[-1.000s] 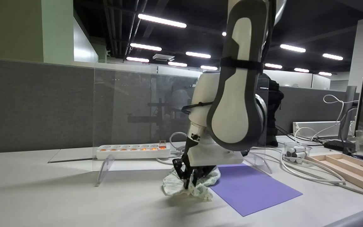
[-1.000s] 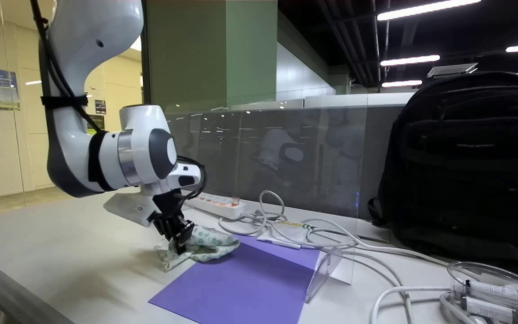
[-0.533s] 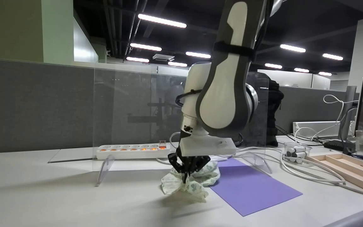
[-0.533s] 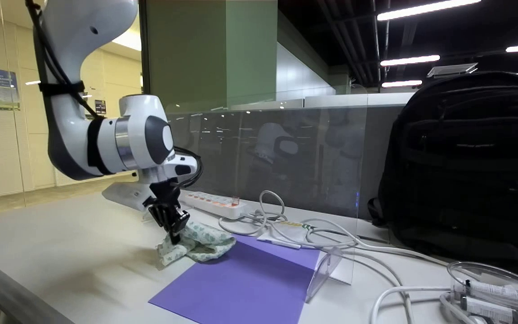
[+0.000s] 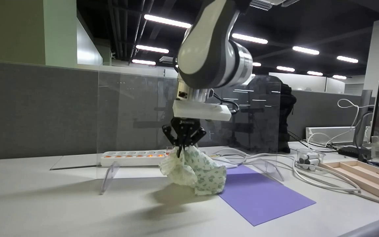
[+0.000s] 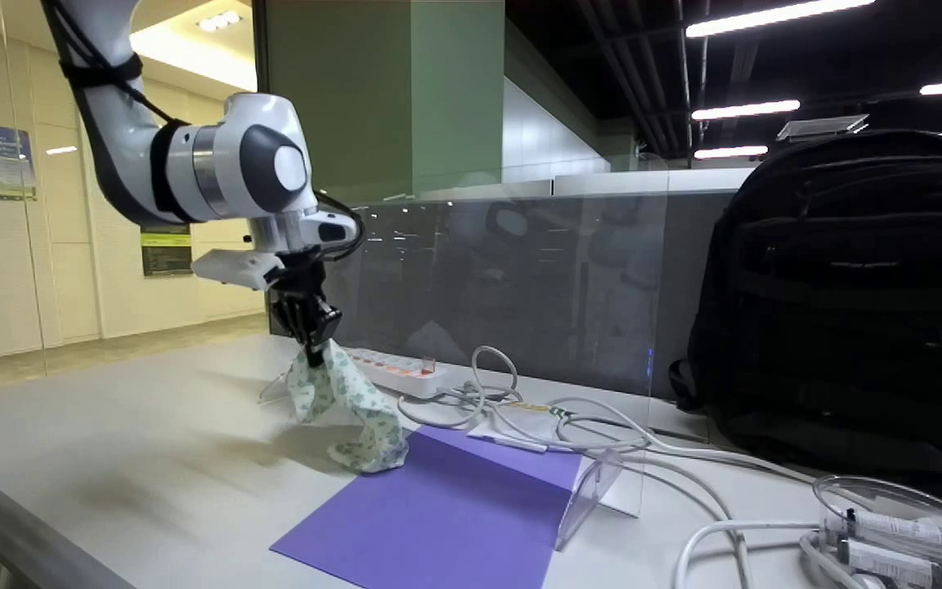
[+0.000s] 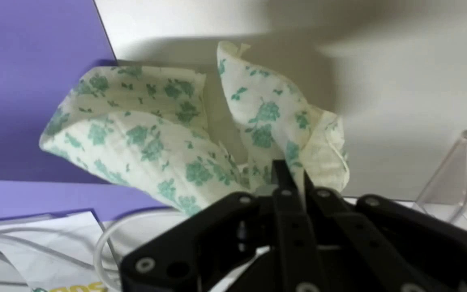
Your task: Place the white cloth on top of the glass board
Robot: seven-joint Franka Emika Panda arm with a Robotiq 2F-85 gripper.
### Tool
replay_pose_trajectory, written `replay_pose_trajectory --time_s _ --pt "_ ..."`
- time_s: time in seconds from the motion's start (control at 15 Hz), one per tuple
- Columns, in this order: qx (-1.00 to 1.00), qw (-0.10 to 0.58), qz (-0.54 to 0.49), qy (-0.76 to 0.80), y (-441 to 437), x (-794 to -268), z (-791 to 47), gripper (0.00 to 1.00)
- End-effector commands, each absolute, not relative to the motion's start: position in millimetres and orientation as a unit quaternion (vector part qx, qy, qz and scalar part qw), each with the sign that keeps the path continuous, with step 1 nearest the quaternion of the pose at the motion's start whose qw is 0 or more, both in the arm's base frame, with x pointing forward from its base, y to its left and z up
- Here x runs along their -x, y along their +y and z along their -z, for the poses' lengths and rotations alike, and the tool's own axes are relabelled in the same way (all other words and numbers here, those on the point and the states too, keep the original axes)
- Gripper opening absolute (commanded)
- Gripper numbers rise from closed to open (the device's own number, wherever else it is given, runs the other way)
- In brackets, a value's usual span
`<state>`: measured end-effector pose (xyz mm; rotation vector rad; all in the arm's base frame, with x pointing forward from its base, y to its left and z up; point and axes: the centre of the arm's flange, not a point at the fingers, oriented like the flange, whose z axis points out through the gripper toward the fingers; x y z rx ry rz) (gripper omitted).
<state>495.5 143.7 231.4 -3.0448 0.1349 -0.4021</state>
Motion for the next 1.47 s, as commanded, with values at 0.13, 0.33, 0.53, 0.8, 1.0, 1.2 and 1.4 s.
replay_pose_trajectory --time_s 0.13,0.33,0.53,0.8,1.0,1.2,1.4 --pt "0.990 0.063 0.129 0.007 142.9 -529.4 -344.3 0.01" --pt "0.985 0.098 0.141 0.008 137.9 -546.2 -403.2 0.01" --pt "0.985 0.101 0.142 0.004 143.4 -538.1 -401.7 0.03" --pt "0.983 0.101 0.152 0.010 141.4 -538.7 -406.2 0.01" --pt "0.974 0.101 0.202 0.011 150.9 -548.4 -414.8 0.01" --pt "0.962 0.097 0.255 0.018 158.1 -563.5 -429.3 0.01" --pt "0.949 0.096 0.300 0.025 163.2 -575.3 -447.3 0.01"
